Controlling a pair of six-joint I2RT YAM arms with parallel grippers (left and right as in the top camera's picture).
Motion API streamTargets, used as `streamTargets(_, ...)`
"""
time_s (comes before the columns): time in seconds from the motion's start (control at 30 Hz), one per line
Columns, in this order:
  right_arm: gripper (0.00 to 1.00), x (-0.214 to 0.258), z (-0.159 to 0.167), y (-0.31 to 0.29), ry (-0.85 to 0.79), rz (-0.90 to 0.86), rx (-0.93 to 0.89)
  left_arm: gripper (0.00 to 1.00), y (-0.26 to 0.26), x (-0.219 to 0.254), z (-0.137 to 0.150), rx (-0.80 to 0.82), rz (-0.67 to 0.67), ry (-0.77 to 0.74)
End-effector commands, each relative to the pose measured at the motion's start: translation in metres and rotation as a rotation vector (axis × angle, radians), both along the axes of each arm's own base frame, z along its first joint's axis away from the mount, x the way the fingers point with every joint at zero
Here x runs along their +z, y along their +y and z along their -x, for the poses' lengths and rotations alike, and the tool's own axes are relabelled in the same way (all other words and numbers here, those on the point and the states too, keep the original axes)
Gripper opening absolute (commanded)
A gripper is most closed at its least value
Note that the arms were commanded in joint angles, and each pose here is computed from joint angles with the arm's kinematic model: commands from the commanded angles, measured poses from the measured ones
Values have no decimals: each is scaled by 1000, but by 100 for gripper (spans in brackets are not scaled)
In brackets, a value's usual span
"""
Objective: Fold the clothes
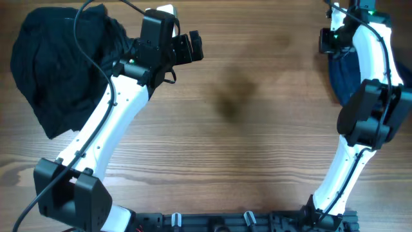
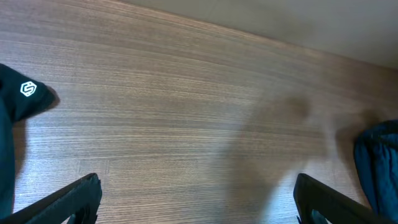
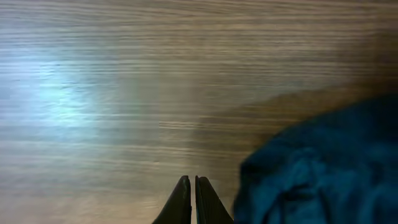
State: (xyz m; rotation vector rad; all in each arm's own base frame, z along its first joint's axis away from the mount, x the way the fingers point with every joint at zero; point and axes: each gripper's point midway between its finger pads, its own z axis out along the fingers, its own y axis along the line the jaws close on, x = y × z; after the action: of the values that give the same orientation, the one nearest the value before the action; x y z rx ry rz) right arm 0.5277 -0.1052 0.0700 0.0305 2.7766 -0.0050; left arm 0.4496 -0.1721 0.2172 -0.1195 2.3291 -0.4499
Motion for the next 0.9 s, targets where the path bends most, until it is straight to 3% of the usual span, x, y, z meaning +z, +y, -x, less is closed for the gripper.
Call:
streamTargets(0.0,4,-8,-3,-26,3,95,-53,99,2,-2,-2,7,-13,0)
streamTargets(0.23,6,-6,-12,-35,-37,129,-65,99,2,-2,-2,7,-13,0)
streamTargets(0.63,4,-39,3,-19,66,65,38,99,2,-2,-1,7,-13,0)
streamTargets(0.87,4,-34,-4,-37,40,161,-1,99,2,-2,-2,7,-13,-1)
